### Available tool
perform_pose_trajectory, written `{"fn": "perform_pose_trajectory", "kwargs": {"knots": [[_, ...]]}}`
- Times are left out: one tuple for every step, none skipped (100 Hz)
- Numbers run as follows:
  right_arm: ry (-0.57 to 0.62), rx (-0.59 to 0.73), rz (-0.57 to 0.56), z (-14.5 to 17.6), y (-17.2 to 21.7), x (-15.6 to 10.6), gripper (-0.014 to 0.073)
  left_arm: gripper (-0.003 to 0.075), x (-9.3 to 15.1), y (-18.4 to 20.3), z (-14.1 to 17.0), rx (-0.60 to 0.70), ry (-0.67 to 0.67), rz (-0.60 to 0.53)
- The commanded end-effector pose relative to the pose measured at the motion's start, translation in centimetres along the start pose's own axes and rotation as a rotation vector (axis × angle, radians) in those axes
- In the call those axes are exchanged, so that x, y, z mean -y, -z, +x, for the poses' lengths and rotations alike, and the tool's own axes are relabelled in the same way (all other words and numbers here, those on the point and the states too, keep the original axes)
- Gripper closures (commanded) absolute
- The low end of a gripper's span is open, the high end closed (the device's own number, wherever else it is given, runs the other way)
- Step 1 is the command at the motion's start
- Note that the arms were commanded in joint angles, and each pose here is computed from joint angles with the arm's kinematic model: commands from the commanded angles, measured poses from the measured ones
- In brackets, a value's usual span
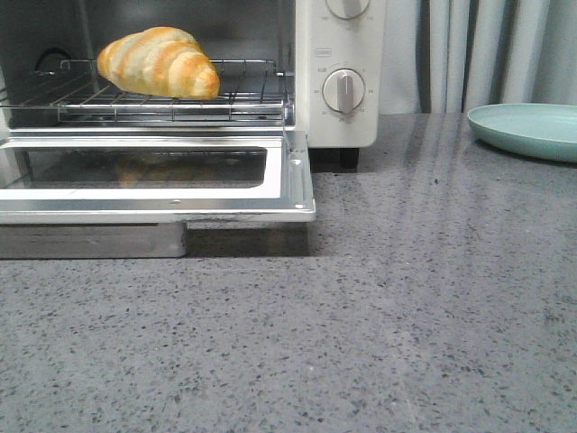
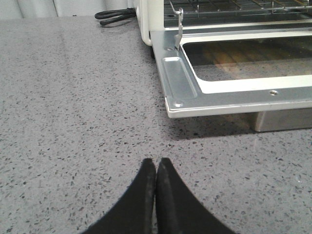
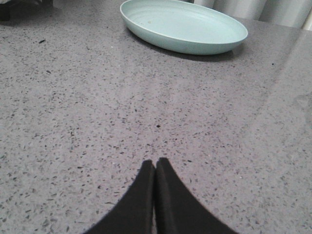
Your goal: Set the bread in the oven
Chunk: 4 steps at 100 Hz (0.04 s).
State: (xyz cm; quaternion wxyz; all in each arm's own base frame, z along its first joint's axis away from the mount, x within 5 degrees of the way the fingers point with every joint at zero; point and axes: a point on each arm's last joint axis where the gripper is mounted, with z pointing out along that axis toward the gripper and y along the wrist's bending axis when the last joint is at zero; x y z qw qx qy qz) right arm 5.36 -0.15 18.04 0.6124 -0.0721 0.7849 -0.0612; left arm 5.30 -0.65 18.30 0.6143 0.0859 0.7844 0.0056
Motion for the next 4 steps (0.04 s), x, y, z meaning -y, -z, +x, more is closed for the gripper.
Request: {"fn": "perform_pose_trajectory", "kwargs": {"knots": [[0.021, 0.040, 0.017, 0.01, 0.02, 0.05, 0.0644, 0.0741, -0.05, -0.03, 0.18, 0.057, 0.013, -0.016], [0.021, 0.040, 0.017, 0.01, 0.02, 0.05, 0.0644, 0.0741, -0.05, -0.03, 0.18, 0.057, 0.013, -0.016], [0.021, 0.040, 0.017, 0.01, 0.02, 0.05, 0.0644, 0.0741, -0.05, -0.03, 0.18, 0.057, 0.013, -0.016], [0.021, 0.040, 0.017, 0.01, 0.02, 0.05, 0.0644, 0.0741, -0.05, -0.03, 0.18, 0.057, 0.013, -0.016]]}}
